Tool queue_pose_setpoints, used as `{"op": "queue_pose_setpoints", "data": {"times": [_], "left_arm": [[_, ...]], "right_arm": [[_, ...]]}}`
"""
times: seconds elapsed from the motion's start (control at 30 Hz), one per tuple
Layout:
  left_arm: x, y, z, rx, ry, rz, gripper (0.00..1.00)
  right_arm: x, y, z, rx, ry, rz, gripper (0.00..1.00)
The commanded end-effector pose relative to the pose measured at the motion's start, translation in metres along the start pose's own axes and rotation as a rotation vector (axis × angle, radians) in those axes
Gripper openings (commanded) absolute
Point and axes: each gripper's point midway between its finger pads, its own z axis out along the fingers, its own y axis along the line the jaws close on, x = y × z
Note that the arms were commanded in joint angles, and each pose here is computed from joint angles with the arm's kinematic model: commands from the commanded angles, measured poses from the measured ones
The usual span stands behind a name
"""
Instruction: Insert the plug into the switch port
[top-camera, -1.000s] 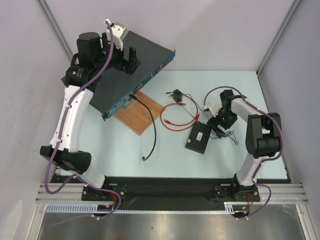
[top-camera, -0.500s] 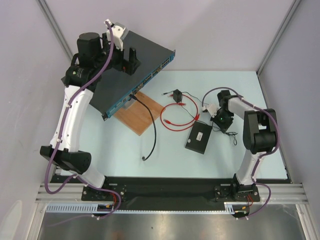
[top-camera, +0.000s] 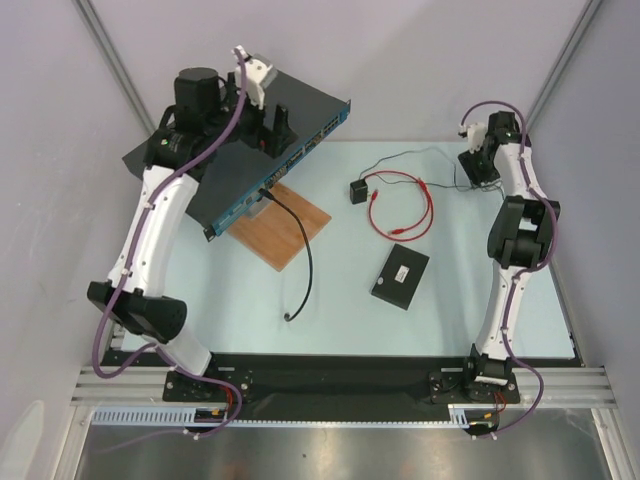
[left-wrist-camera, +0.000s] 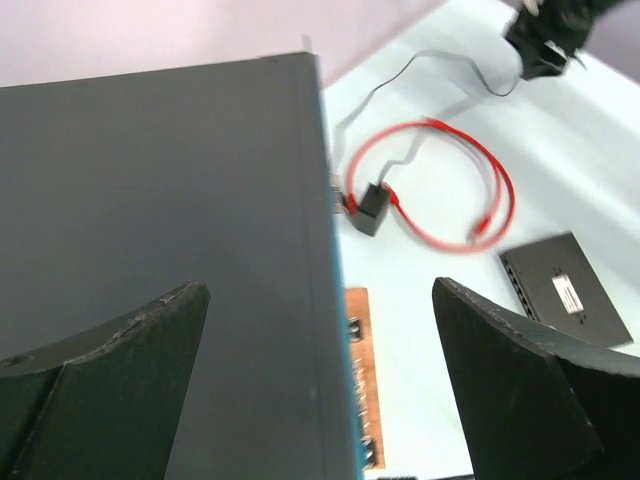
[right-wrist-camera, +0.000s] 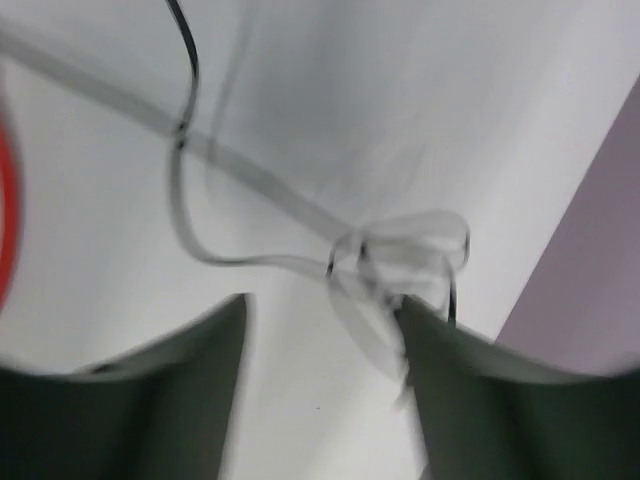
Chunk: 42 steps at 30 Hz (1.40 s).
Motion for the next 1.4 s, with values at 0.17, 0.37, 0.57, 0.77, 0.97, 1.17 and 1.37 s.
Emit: {"op": "queue_pose_setpoints", "data": {"times": [0.17, 0.37, 0.57, 0.77, 0.97, 1.17, 1.37], "left_arm": [[-0.019, -0.031, 0.012, 0.108, -0.042, 0.032, 1.00], [-0.025, -0.044, 0.008, 0.167, -0.068, -0.025, 1.00], [-0.023, -0.047, 0.004, 0.183, -0.069, -0.099, 0.97], [-0.025, -0.036, -0.012, 0.142, -0.095, -0.144, 0.96], [-0.019, -0.031, -0.018, 0.118, -0.105, -0.171, 0.96], [-0.019, -0.030, -0.018, 0.122, -0.110, -0.175, 0.96], [-0.017, -0.031, -0.010, 0.144, -0.105, -0.194, 0.96]], "right_arm": [[-0.005, 0.069, -0.085, -0.203, -0.053, 0.013, 1.00], [-0.021, 0.202, -0.146, -0.419, -0.168, -0.217, 0.98], [0.002, 0.301, -0.136, -0.500, -0.100, -0.403, 0.89], [0.014, 0.358, -0.125, -0.488, -0.067, -0.518, 0.88], [0.059, 0.381, -0.110, -0.458, 0.010, -0.648, 0.82], [0.119, 0.359, -0.093, -0.390, 0.105, -0.801, 0.75], [0.145, 0.318, -0.088, -0.309, 0.103, -0.982, 0.78]]}}
